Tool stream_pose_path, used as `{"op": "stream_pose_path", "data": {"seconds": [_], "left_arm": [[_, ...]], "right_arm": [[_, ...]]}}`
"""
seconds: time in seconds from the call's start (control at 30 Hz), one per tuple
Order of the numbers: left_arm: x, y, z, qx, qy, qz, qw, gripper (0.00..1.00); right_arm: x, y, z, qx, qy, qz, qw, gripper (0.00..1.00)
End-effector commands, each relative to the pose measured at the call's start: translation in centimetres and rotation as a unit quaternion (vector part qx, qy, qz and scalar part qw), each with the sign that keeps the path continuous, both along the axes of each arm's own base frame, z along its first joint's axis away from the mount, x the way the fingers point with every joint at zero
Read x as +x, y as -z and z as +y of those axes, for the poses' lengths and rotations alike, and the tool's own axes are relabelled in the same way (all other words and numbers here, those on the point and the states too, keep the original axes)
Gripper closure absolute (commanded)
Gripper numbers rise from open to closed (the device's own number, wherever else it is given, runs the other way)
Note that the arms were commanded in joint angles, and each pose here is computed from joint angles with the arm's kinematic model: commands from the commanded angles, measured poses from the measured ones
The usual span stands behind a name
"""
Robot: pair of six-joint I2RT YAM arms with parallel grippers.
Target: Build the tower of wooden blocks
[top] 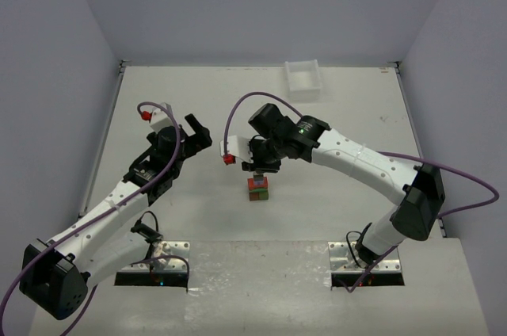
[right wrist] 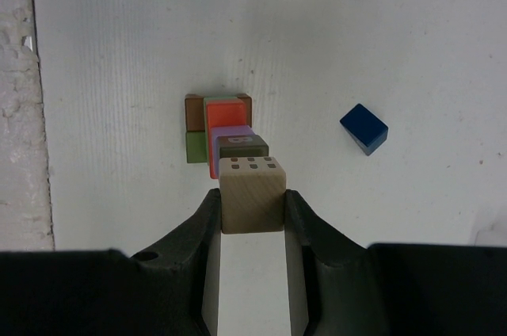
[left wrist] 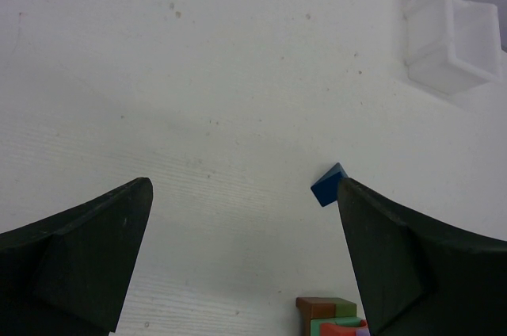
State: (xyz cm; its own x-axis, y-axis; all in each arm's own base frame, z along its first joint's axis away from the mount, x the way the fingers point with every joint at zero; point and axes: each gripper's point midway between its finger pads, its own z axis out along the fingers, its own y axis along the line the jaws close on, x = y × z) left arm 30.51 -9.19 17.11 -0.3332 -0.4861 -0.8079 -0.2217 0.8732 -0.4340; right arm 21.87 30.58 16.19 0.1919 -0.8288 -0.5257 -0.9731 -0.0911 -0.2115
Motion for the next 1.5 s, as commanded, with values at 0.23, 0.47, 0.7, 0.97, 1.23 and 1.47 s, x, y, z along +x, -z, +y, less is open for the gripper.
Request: {"op": "stream_pose_path", "data": {"seconds": [0.23,0.47,0.7,0.97,1.23,1.47], "left_arm": [[0.4,-0.9,-0.1,-0.009,0.0,-0.017,1.0,0.0],[0.5,-0.9,-0.1,-0.009,0.001,-0.017,1.0,0.0],[0.5,-0.8,-0.1,-0.008,0.0,-0.015,1.0,0.0],[0.5,-0.7,-0.1,-0.005,0.001,-0.015,1.0,0.0],[0.5,-0.8,0.0,-0.005,-0.001,-0.016,1.0,0.0],[0.5,-0.9,-0.1,-0.006,0.0,-0.017,1.0,0.0]], "right_arm": [[0.7,0.3,0.7,0.012,0.007,-0.011,1.0,0.76],[1.0,0.6,0.8,0.008,0.007,-0.016,1.0,0.76],[1.1,0.7,0.9,0.009,0.007,-0.017,1.0,0.74],[1.1,0.9,0.9,0.006,0.008,-0.015,1.0,0.74],[0.9,1.3,0.8,0.001,0.005,-0.01,1.0,0.74],[1.0,1.3,0.7,0.0,0.006,-0.012,1.0,0.71]]}}
